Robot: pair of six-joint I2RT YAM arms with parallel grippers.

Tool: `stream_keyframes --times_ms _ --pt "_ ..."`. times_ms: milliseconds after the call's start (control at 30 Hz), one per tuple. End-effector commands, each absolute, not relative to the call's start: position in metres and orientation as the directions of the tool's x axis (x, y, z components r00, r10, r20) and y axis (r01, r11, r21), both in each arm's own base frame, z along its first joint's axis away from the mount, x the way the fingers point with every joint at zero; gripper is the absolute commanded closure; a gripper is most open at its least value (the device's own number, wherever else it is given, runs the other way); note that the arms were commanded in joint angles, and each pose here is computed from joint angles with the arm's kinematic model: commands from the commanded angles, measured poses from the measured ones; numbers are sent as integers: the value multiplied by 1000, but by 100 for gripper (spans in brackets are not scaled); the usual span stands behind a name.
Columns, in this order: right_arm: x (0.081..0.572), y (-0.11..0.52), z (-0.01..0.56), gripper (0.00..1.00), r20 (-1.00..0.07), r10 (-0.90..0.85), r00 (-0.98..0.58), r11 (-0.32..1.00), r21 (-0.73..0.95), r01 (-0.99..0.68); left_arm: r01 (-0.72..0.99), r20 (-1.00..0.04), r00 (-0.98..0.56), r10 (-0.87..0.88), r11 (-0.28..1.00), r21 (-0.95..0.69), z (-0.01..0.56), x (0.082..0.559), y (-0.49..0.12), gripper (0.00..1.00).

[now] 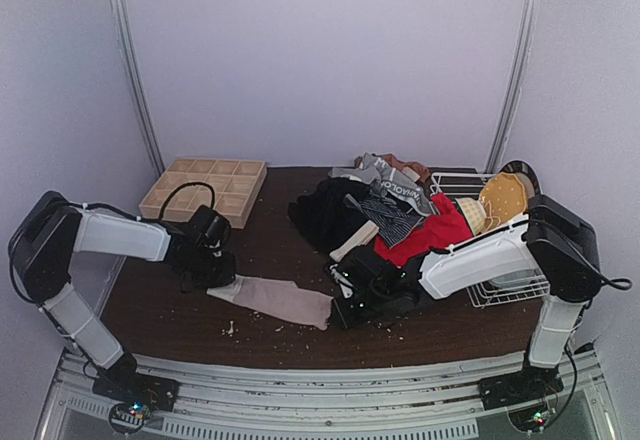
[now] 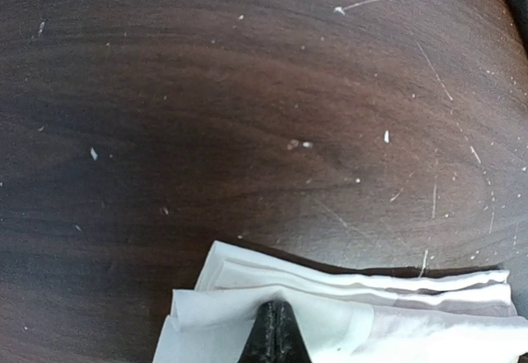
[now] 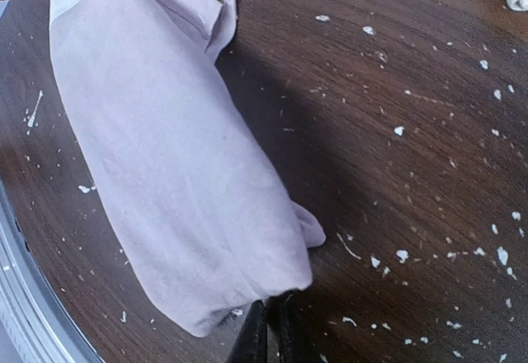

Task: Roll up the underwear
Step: Smooth out the underwear at the center of the board.

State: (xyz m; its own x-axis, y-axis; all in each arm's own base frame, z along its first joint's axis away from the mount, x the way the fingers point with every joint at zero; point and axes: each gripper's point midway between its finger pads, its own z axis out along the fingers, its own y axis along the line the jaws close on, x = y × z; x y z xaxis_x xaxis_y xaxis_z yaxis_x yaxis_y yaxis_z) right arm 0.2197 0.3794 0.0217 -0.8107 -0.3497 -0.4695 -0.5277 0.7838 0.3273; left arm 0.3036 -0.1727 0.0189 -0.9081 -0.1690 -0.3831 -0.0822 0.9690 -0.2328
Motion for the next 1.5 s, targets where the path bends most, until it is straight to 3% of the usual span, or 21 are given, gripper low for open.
stream_keyframes --times_ms 0,100,233,333,400,633,1100,1267,1367,1467 --pt "219 359 25 94 -478 -337 -811 812 288 -507 -91 -367 -913 -178 966 -243 8 300 -170 100" --pt "217 364 52 91 -523 -319 -790 782 326 -531 -75 -388 -906 -171 965 -251 22 299 -169 100" --pt "217 378 96 80 -593 -311 -743 728 354 -587 -41 -457 -874 -163 963 -265 59 299 -165 82" --pt "220 393 111 76 -616 -301 -727 699 376 -608 -23 -502 -849 -167 960 -281 83 301 -164 75" --pt "224 407 115 76 -619 -296 -727 681 398 -615 -16 -520 -837 -170 958 -287 90 305 -165 77" --pt "249 439 97 83 -597 -210 -774 687 474 -551 4 -452 -874 -179 927 -375 61 318 -192 100" --pt "255 391 5 91 -451 -115 -885 789 500 -357 -21 -374 -914 -159 938 -347 3 301 -187 100" --pt "255 393 19 90 -468 -117 -876 770 514 -377 8 -428 -891 -150 939 -344 35 300 -183 100" --pt "255 399 37 85 -495 -121 -861 748 524 -407 60 -482 -866 -131 931 -360 67 296 -189 88" --pt "253 409 60 78 -527 -137 -839 721 528 -449 128 -510 -856 -90 917 -377 89 286 -204 85"
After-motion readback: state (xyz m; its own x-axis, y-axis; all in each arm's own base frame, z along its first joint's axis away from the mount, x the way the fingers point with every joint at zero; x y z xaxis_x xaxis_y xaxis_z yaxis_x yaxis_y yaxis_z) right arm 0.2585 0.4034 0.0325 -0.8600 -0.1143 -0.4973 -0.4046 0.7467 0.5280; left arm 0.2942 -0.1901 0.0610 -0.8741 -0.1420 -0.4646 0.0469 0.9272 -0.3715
